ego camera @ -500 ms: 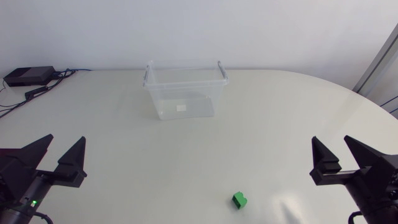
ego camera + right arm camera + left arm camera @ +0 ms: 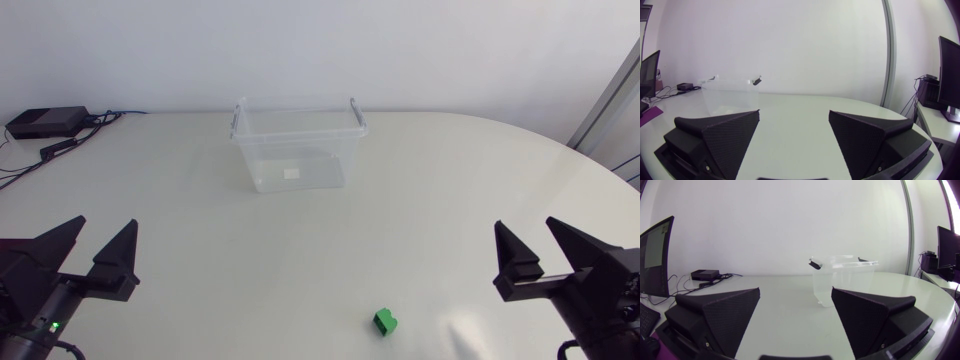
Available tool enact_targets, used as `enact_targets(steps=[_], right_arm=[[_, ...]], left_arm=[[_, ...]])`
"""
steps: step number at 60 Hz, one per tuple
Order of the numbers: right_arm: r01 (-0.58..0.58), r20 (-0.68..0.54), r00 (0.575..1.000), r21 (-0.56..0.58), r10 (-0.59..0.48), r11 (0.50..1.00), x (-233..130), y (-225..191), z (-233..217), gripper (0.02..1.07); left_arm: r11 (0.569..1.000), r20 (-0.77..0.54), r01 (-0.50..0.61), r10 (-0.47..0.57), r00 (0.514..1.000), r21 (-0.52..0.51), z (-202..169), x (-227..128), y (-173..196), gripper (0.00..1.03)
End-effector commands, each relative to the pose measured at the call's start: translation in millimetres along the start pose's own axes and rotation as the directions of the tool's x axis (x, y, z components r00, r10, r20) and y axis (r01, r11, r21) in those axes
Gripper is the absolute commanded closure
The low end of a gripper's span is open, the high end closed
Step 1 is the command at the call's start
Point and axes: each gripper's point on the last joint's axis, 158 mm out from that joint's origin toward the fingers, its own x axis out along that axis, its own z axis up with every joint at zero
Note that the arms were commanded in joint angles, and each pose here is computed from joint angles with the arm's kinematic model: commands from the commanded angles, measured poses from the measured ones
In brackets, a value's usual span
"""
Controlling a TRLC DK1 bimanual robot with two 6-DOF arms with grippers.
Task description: Place the duplo bricks in the container
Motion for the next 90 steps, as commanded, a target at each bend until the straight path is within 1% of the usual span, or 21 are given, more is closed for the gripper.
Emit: enact_targets(steps=[1,29,34,43,48,55,56,59,64,68,71,74,76,81,82,84,90], right_arm=[[-0.012,-0.007,1.000,-0.031,0.012,0.999,1,3,-7,0.07],[0.008,-0.002,1.000,-0.027,-0.008,1.000,0,-2,-1,0.07],[-0.011,-0.015,1.000,-0.022,0.011,1.000,-4,2,6,0.07],[-0.034,0.001,0.999,-0.023,0.034,0.999,-8,6,30,0.07],[-0.062,-0.036,0.997,-0.020,0.061,0.998,-7,12,41,0.07],[-0.132,-0.151,0.980,-0.001,0.130,0.991,-5,25,43,0.07],[-0.150,-0.192,0.970,0.008,0.149,0.989,-4,28,41,0.07],[-0.189,-0.257,0.948,0.025,0.189,0.982,-3,37,39,0.07],[-0.237,-0.394,0.888,0.050,0.237,0.970,2,51,27,0.07],[-0.265,-0.510,0.819,0.071,0.264,0.962,4,61,12,0.07],[-0.275,-0.574,0.772,0.085,0.273,0.958,6,66,3,0.07],[-0.296,-0.636,0.714,0.103,0.292,0.950,5,76,-7,0.07],[-0.308,-0.682,0.664,0.124,0.307,0.943,3,85,-16,0.07],[-0.325,-0.747,0.585,0.140,0.316,0.935,-1,98,-32,0.07],[-0.337,-0.761,0.563,0.144,0.322,0.930,-3,104,-37,0.07],[-0.350,-0.778,0.537,0.147,0.327,0.925,-7,111,-43,0.07],[-0.372,-0.827,0.483,0.106,0.290,0.922,-15,126,-61,0.07]], left_arm=[[1.000,-0.005,0.011,-0.011,1.000,-0.021,-5,0,-2,0.03],[1.000,-0.005,0.011,-0.011,1.000,-0.021,-5,0,-2,0.03],[1.000,-0.005,0.011,-0.011,1.000,-0.021,-5,0,-2,0.03],[1.000,-0.005,0.011,-0.011,1.000,-0.021,-5,0,-2,0.03],[1.000,-0.005,0.011,-0.011,1.000,-0.023,-5,0,-2,0.03],[1.000,-0.005,0.011,-0.011,1.000,-0.021,-5,0,-2,0.03],[1.000,-0.005,0.009,-0.010,1.000,-0.022,-5,0,-2,0.03],[1.000,-0.005,0.011,-0.011,1.000,-0.021,-5,0,-2,0.03],[1.000,-0.005,0.011,-0.011,1.000,-0.021,-5,0,-2,0.03],[1.000,-0.005,0.011,-0.011,1.000,-0.021,-5,0,-2,0.03],[1.000,-0.005,0.011,-0.011,1.000,-0.021,-5,0,-2,0.03],[1.000,-0.005,0.011,-0.011,1.000,-0.021,-5,0,-2,0.03],[1.000,-0.005,0.009,-0.010,1.000,-0.022,-5,0,-2,0.03],[1.000,-0.005,0.009,-0.010,1.000,-0.022,-5,0,-2,0.03],[1.000,-0.005,0.009,-0.010,1.000,-0.022,-5,0,-2,0.03],[1.000,-0.005,0.011,-0.011,1.000,-0.021,-5,0,-2,0.03],[1.000,-0.005,0.011,-0.011,1.000,-0.021,-5,0,-2,0.03]])
